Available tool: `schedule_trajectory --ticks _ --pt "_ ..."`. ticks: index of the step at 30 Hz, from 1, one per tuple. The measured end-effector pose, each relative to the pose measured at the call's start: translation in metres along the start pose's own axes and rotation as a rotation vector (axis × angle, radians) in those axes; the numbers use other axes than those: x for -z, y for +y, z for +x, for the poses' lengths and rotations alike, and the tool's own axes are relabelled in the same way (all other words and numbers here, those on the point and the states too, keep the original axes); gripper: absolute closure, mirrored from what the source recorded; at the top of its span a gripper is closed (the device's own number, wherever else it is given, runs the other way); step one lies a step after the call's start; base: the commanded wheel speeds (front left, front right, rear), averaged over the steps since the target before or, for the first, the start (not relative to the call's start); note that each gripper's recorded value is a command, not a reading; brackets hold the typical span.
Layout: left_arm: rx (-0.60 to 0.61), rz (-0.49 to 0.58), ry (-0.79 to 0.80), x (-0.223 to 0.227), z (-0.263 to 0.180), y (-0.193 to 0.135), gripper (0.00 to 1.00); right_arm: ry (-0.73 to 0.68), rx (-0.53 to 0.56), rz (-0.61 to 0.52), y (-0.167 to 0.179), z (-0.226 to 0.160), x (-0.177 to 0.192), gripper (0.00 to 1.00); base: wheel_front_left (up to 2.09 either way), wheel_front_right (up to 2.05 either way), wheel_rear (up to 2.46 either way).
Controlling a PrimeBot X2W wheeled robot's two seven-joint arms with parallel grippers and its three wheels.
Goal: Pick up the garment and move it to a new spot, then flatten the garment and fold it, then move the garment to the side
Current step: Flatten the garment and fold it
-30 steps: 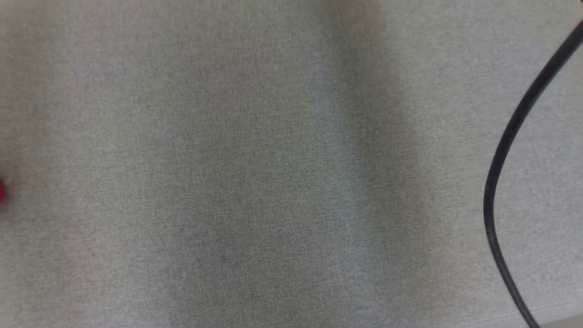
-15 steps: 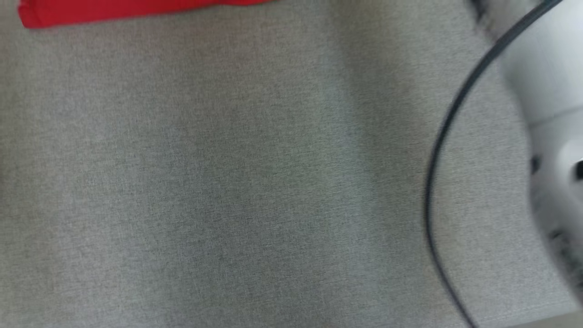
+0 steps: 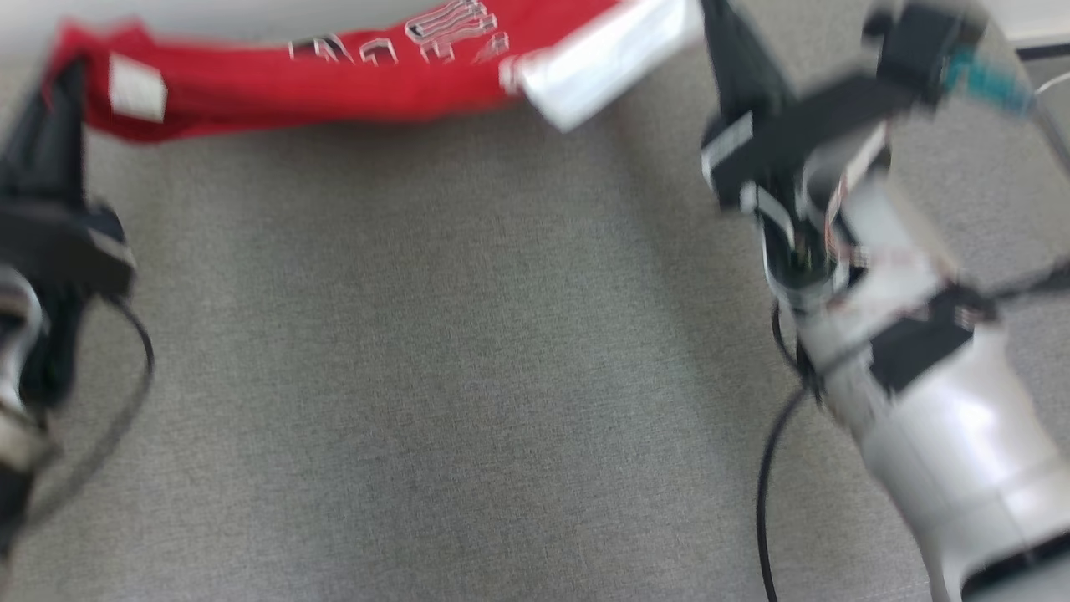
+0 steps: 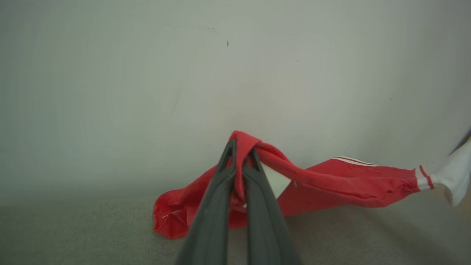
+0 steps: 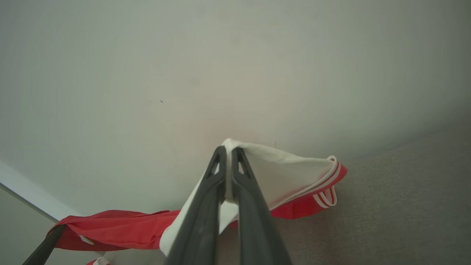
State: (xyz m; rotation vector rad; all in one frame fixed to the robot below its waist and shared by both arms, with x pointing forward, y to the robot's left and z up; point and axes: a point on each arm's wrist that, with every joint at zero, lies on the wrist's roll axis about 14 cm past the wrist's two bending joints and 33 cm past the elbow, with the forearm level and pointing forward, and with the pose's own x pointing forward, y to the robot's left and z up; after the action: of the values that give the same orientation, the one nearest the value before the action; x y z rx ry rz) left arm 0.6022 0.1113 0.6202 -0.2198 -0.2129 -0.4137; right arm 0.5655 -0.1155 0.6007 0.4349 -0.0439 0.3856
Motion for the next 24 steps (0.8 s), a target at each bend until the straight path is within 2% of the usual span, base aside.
schedule_trajectory --ticks 3,15,24 --pt "-0.020 -0.003 -0.012 -0.001 -0.027 -0.006 1.00 0.020 -0.002 0.038 0.000 -0.028 0.016 1.00 0.00 0.00 0.00" --pt "-0.192 -0.186 0.072 0.039 -0.134 -0.020 1.00 0.149 0.072 0.203 -0.005 -0.132 0.080 1.00 0.00 0.00 0.00" --pt "-0.332 -0.240 0.140 0.063 -0.191 -0.012 1.00 0.333 0.064 0.294 0.021 -0.196 0.112 1.00 0.00 0.00 0.00"
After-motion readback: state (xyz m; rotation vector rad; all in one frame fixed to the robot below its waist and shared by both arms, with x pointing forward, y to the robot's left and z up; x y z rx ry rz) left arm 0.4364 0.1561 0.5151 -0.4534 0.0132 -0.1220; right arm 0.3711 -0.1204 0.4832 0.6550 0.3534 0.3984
